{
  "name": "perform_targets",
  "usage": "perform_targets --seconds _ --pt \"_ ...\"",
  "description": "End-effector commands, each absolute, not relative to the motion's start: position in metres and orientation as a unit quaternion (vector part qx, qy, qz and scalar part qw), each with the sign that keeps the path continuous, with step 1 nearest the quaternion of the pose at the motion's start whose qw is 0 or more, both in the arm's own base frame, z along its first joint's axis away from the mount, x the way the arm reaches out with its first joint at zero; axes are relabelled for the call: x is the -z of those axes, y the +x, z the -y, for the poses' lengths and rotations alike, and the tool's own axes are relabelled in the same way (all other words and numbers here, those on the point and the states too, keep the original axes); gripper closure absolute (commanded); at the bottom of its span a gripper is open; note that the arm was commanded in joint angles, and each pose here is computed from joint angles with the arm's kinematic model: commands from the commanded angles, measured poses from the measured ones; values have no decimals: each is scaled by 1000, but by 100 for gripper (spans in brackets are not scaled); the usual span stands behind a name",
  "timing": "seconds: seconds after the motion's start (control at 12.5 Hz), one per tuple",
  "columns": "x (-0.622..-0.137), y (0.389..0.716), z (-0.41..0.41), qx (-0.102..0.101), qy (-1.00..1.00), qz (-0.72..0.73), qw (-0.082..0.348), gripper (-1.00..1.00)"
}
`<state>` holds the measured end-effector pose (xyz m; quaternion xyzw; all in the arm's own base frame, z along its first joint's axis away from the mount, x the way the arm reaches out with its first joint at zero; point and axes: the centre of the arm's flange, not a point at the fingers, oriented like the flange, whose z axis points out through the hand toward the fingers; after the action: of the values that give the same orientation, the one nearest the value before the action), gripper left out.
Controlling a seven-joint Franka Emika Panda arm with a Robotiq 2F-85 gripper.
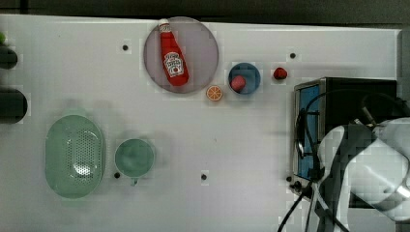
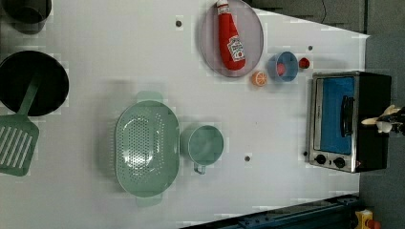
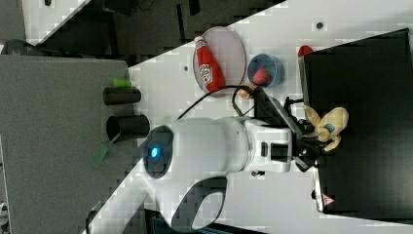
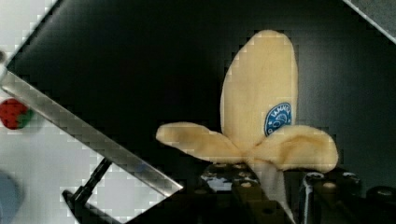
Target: Pick banana from table and place on oven.
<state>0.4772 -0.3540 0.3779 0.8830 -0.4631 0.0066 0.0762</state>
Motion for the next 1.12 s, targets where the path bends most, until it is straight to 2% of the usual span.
perform_targets --seconds 0.08,0.56,0.72,0.8,0.88,1.04,1.12 --pt "-390 488 348 -24 905 419 72 40" --pt "-398 490 351 -33 906 415 78 -93" --pt "-416 500 342 -41 914 395 86 -100" --pt "-430 508 331 -34 923 372 89 -100" --pt "-445 515 313 -16 936 341 82 -100" --pt "-475 525 253 46 960 270 54 -100" --pt "-495 531 217 58 964 256 40 -100"
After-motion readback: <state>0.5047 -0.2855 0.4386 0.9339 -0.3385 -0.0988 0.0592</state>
